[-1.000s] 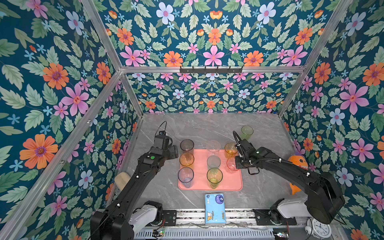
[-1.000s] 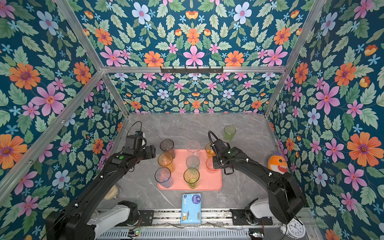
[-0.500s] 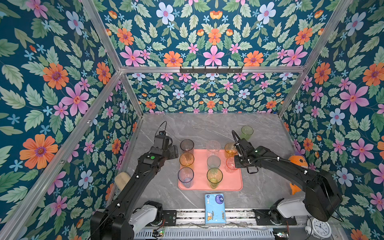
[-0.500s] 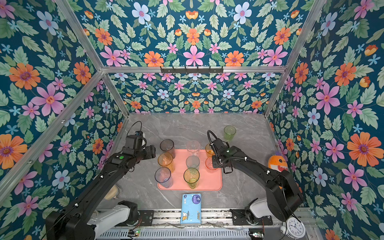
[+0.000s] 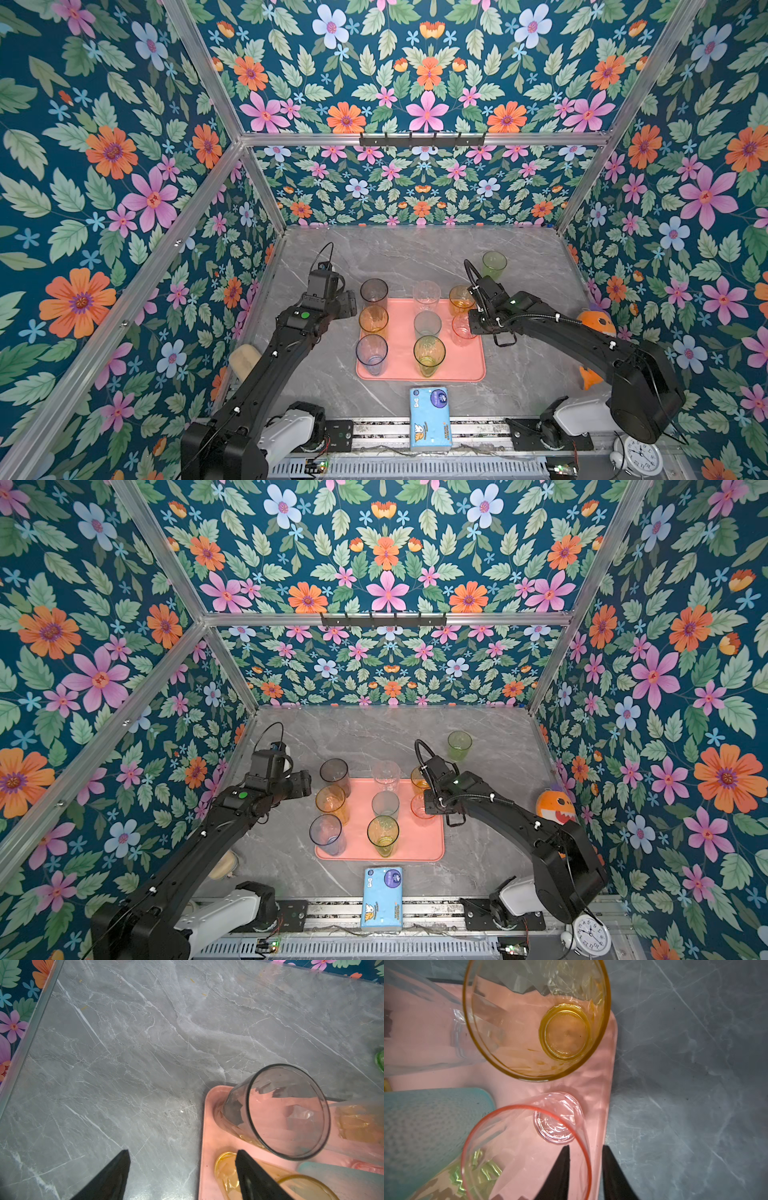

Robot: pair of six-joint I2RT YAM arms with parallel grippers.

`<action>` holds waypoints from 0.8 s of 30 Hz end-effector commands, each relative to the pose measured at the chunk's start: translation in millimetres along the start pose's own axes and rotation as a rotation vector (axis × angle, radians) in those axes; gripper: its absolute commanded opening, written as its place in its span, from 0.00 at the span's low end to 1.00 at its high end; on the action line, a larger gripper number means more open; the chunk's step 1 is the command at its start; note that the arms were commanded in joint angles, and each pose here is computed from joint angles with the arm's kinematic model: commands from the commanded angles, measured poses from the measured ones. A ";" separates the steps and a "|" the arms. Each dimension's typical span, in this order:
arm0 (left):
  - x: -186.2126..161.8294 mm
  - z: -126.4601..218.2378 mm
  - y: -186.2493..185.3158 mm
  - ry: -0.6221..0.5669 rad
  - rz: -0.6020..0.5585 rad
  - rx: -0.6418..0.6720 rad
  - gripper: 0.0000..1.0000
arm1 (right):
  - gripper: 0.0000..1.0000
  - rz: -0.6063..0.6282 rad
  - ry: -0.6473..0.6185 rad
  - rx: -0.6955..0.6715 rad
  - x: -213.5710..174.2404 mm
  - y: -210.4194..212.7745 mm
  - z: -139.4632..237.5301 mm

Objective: Place the glasses into the tray
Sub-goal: 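Open the right gripper to release the pink cup on the tray, then move the right gripper to the small green cup and lower onto its rim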

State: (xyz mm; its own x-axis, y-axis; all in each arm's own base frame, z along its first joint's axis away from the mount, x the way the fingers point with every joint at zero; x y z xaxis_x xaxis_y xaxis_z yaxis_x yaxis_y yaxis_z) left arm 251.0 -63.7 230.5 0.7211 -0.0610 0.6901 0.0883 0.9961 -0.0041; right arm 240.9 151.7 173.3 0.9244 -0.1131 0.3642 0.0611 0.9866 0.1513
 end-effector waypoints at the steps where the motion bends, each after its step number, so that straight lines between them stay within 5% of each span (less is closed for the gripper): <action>1: 1.5 0.5 -0.3 -0.007 0.002 -0.004 0.83 | 0.39 -0.016 -0.027 -0.006 1.2 -2.6 8.3; 24: 1.6 1.5 0.6 -0.006 -0.001 0.005 0.83 | 0.46 0.026 -0.216 -0.038 38.5 -6.5 56.0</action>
State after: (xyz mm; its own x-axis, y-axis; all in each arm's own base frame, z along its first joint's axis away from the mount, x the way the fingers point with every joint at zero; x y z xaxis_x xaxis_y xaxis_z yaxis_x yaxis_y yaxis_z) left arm 250.9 -63.6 230.5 0.7216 -0.0612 0.6896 0.0880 0.9961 -0.0037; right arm 249.7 139.8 231.4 0.8480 -0.1067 0.5192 0.0438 0.9903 0.1319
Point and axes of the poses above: each gripper's point midway between its finger pads, its own z axis back along the fingers, its own y axis along the line the jaws close on, x = y × z, the point moved 8 cm from there along z, back along the fingers, and after that the axes turned 9 degrees about -z, right-handed, at the moved point
